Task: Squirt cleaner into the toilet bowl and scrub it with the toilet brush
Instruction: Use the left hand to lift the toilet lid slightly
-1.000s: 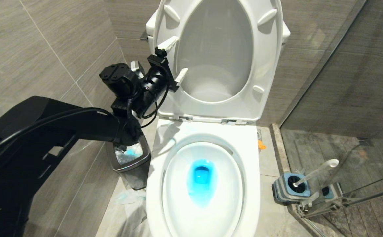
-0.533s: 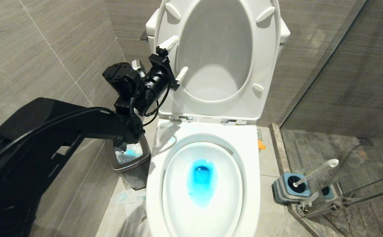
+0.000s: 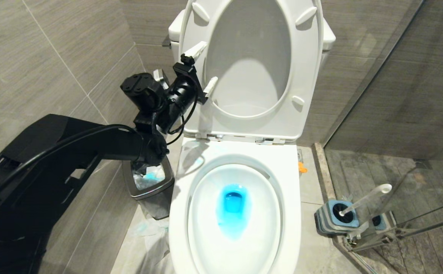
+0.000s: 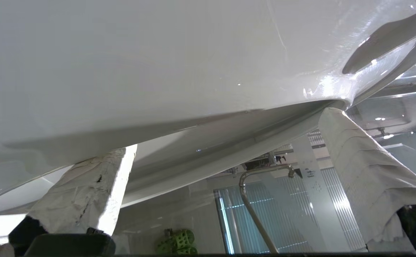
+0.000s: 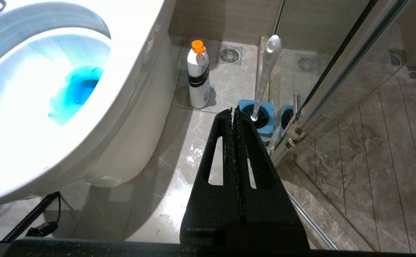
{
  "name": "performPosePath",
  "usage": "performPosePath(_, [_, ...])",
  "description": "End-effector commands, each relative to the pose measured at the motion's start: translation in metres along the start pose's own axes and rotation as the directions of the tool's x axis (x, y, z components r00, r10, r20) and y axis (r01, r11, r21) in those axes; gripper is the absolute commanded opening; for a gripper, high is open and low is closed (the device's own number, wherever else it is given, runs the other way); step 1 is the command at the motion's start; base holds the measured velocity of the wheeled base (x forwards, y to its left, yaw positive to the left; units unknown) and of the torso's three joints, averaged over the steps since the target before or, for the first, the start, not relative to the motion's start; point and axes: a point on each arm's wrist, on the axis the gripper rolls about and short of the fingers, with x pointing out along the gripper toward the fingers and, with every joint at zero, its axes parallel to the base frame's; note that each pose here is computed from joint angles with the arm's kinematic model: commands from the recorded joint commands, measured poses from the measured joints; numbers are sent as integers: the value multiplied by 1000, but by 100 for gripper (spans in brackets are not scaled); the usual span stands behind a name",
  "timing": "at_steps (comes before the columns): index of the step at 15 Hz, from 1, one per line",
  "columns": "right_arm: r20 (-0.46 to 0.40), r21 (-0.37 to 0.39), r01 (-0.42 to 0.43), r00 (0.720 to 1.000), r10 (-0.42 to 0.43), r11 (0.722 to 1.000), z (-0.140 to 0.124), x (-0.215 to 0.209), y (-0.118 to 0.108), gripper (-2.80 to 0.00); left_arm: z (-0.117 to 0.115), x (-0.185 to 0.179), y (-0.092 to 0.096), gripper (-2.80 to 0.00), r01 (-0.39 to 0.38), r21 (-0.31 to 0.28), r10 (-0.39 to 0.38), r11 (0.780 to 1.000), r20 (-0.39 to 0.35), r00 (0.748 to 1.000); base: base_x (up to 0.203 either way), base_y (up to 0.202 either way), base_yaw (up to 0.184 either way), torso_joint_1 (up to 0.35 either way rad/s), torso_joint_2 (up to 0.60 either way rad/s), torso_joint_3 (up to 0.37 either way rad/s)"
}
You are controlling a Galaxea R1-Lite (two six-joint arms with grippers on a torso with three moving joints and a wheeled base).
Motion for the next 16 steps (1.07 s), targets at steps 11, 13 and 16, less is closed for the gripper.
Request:
performPosePath(11, [-2, 0, 0, 1000, 0, 1000, 0, 0, 0, -280, 5, -15, -66, 0, 18, -13, -18, 1000, 7, 1000, 0, 0, 0, 0, 0, 0])
performPosePath(13, [-3, -1, 0, 1000, 0, 1000, 0, 0, 0, -280, 2, -23, -86, 0, 21, -6, -21, 1000, -14, 1000, 0, 0, 0, 0, 0, 0])
performPosePath(16, [-2, 0, 0, 1000, 0, 1000, 0, 0, 0, -280, -2, -46, -119, 0, 14, 57, -8, 998, -98, 995, 0, 0, 0, 0, 0, 0])
